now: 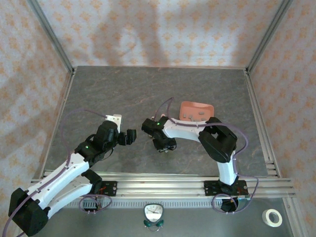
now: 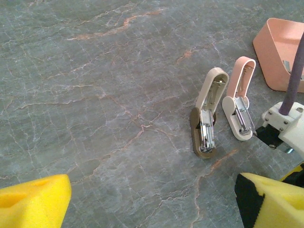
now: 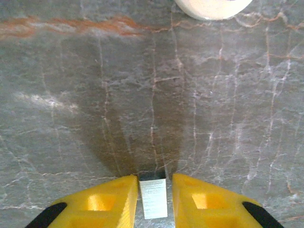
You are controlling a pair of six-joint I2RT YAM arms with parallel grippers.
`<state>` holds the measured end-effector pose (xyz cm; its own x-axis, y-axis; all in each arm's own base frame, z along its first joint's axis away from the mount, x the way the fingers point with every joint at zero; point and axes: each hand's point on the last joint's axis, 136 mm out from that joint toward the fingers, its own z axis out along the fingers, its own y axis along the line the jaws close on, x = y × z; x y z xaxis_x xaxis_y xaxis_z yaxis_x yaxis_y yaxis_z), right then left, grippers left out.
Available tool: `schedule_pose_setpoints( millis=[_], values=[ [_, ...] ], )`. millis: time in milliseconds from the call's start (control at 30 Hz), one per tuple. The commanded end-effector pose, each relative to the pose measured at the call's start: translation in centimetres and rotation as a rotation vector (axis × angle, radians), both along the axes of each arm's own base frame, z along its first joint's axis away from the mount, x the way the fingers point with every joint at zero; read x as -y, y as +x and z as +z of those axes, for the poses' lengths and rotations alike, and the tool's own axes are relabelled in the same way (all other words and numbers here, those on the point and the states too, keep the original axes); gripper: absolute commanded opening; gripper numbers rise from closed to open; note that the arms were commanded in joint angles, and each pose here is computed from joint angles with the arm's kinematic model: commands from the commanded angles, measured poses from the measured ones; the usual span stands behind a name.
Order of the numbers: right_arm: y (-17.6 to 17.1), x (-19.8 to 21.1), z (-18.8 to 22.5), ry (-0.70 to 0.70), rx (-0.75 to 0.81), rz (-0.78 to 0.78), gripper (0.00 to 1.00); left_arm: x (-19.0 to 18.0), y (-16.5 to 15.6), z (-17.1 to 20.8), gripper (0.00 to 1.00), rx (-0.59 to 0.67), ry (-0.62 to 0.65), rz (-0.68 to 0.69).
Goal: Load the staples into the stapler
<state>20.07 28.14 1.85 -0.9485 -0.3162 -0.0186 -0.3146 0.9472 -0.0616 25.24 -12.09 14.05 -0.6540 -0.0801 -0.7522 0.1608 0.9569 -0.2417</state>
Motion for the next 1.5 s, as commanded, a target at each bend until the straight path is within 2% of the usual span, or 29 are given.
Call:
schedule_pose_setpoints(
  millis=[0,400,500,733,933,1167,1467],
  values=[
    [1.0,-0.2,-0.4,-0.018,0.030,-0.007,0.25,-0.1,0.2,0.5,0.90,0.019,-0.020,0.013],
    [1.5,0.4,-1.0,-0.002,0.040,-0.082,0.17,0.1,0.3,0.6,0.90,0.020,-0.019,0.002],
    [2.5,0.2,0.3,0.038,0.096,-0.122,0.16,0.3,0.5,0.6,0.90,0.031,-0.040,0.001],
    [6.9,0.4,5.7,0.156,0.329,-0.283,0.16,1.4,1.6,0.8,0.90,0.105,-0.187,0.035],
    [9.6,0.6,7.3,0.189,0.436,-0.362,0.16,1.6,2.0,0.4,0.90,0.135,-0.209,0.037],
    [10.6,-0.3,6.3,0.178,0.423,-0.366,0.16,1.9,2.4,-0.3,0.90,0.116,-0.166,0.013],
    [11.1,-0.7,5.2,0.161,0.408,-0.373,0.16,2.5,2.9,-0.9,0.91,0.094,-0.169,-0.001]
  ],
)
